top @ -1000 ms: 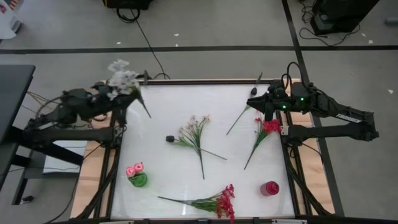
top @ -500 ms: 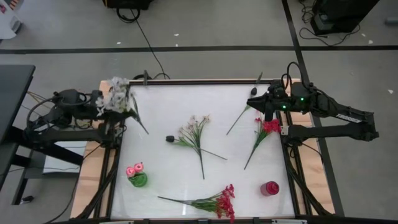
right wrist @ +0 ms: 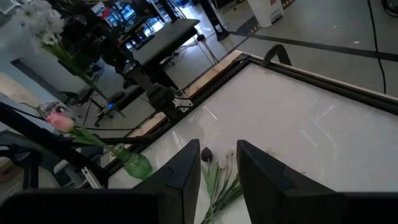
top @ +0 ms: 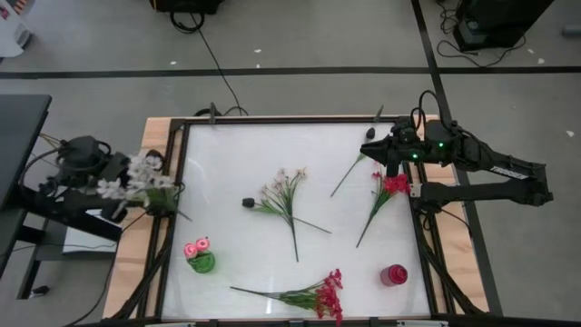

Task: Sort flowers into vase by color
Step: Put the left white flowers into the green vase

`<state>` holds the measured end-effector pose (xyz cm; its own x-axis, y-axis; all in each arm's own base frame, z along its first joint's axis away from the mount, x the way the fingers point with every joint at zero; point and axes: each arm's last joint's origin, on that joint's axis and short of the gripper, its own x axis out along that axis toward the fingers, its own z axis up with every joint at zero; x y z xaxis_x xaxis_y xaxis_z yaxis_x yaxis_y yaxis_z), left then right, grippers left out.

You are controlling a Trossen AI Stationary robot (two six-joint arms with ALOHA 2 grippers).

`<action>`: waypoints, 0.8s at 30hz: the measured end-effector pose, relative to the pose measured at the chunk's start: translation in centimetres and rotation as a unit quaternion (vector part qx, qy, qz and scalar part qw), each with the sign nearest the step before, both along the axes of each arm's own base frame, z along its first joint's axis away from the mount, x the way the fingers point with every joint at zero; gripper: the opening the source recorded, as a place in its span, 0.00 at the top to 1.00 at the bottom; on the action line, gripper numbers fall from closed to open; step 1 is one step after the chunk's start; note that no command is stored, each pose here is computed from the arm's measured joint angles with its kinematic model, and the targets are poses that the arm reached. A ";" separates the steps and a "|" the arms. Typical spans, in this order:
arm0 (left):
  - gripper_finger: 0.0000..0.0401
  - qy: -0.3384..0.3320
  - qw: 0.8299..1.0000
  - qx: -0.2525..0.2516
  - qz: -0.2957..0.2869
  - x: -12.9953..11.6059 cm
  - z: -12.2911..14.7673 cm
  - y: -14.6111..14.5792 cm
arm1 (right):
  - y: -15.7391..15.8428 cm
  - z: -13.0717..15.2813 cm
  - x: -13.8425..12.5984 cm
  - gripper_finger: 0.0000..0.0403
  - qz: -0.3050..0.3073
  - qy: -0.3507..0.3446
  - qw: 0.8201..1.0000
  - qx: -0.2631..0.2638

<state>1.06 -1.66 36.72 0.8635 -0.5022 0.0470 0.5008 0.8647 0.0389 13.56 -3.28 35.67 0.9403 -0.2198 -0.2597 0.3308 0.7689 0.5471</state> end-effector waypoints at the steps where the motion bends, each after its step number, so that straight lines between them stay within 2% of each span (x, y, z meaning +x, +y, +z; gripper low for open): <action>1: 0.94 -0.005 1.000 -0.002 -0.008 -0.4 0.0 -0.1 | 0.0 0.0 0.0 0.72 0.000 0.000 1.000 0.000; 4: 0.94 -0.017 0.999 -0.001 -0.034 -1.4 -0.1 -0.3 | 0.0 0.0 0.0 0.72 0.000 0.000 1.000 0.000; 8: 0.94 0.002 0.997 -0.013 -0.076 -1.8 -1.0 -0.6 | 0.0 0.0 0.0 0.72 0.000 0.000 1.000 0.000; 13: 0.94 0.009 0.996 -0.039 -0.083 -0.9 -3.1 -0.5 | 0.0 0.0 0.0 0.72 0.000 0.000 1.000 0.000; 20: 0.94 -0.001 0.990 -0.108 -0.096 1.3 -5.2 -0.2 | 0.0 0.0 0.0 0.72 0.000 0.000 1.000 0.000; 24: 0.94 -0.007 0.989 -0.113 -0.098 1.8 -5.6 -0.1 | 0.0 0.0 0.0 0.72 0.000 0.000 1.000 0.000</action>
<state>2.90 -1.73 31.10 0.7496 -0.6344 0.1889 0.6598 0.7390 -0.1362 13.56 -3.28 35.67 0.9404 -0.2196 -0.2596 0.3306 0.7688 0.5474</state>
